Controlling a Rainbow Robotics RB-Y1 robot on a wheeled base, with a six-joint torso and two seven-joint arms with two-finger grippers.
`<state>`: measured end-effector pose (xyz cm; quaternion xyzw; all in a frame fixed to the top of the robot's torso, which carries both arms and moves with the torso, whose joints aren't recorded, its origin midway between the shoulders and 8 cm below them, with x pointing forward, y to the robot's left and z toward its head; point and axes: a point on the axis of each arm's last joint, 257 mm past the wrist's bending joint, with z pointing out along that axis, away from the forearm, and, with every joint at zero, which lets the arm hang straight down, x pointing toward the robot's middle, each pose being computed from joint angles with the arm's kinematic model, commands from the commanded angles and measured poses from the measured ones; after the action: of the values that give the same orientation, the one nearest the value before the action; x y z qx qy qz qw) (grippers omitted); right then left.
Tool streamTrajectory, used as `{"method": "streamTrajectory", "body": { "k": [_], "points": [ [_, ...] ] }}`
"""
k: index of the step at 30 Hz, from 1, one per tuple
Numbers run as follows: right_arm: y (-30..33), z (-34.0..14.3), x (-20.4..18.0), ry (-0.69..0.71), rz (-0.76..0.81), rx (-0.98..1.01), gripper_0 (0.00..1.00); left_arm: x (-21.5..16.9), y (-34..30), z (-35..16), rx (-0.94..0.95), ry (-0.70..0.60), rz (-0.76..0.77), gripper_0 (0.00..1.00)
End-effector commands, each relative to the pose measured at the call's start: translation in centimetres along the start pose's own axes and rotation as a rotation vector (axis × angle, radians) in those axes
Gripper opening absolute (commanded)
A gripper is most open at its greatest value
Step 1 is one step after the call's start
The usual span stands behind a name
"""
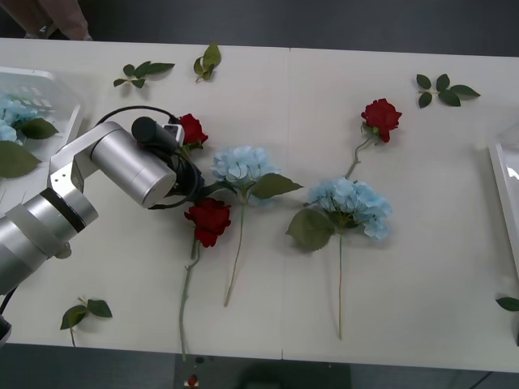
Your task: Put the red flowers into the right box and the blue flowers into the left box
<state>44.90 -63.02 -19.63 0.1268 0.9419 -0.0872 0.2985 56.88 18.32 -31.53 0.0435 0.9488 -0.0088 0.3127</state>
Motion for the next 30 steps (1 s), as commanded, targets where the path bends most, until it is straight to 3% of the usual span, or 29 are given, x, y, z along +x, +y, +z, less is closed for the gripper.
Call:
{"method": "streamTrajectory", "body": {
  "k": [1, 3, 5, 6, 7, 9, 11, 13, 14, 15, 17, 18, 25, 30],
  "points": [
    [-1.6, 0.1, -2.3, -0.041, -0.065, 0.04, 0.0, -0.9, -1.3, -0.1, 0.005, -0.012, 0.01, 0.92],
    [-1.5, 1.3, -2.2, -0.045, -0.072, 0.05, 0.0, -0.8, -1.2, -0.1, 0.002, -0.01, 0.009, 0.85],
    [-1.5, 2.1, -2.1, -0.049, -0.081, 0.061, 0.0, -0.8, -1.3, -0.1, 0.004, -0.01, 0.009, 0.72],
    [-1.5, 2.5, -2.0, -0.051, -0.081, 0.063, 0.0, -0.8, -1.4, -0.1, 0.005, -0.009, 0.007, 0.54],
    [-1.5, 2.6, -1.9, -0.051, -0.077, 0.064, 0.0, -0.8, -1.4, -0.1, 0.005, -0.009, 0.007, 0.47],
    [-1.6, 3.0, -1.7, -0.052, -0.076, 0.064, 0.04, -0.9, -1.6, -0.1, 0.009, -0.011, 0.0, 0.11],
    [-1.6, 3.0, -1.7, -0.053, -0.077, 0.066, 0.08, -0.9, -1.6, -0.1, 0.01, -0.011, 0.0, 0.01],
    [-1.6, 3.0, -1.7, -0.053, -0.076, 0.066, 0.18, -0.8, -1.7, -0.1, 0.01, -0.01, -0.003, 0.0],
    [-1.7, 3.0, -1.7, -0.053, -0.075, 0.067, 0.37, -0.8, -1.7, -0.1, 0.01, -0.01, -0.004, 0.0],
    [-1.7, 3.0, -1.7, -0.054, -0.074, 0.066, 0.66, -0.8, -1.8, -0.1, 0.012, -0.01, -0.006, 0.0],
    [-1.6, 2.9, -1.9, -0.057, -0.078, 0.064, 0.94, -0.9, -1.9, -0.1, 0.013, -0.012, -0.008, 0.0],
    [-1.5, 2.9, -1.9, -0.059, -0.074, 0.061, 1.0, -0.8, -1.9, -0.1, 0.013, -0.012, -0.008, 0.0],
    [0.0, 1.7, -3.1, -0.057, -0.084, 0.028, 1.0, -1.4, -1.9, -0.3, 0.009, -0.03, -0.005, 0.0],
    [2.6, -1.1, -4.0, -0.035, -0.098, -0.035, 1.0, -4.4, -2.3, -2.1, 0.04, -0.093, -0.04, 0.0]
  ]
}}
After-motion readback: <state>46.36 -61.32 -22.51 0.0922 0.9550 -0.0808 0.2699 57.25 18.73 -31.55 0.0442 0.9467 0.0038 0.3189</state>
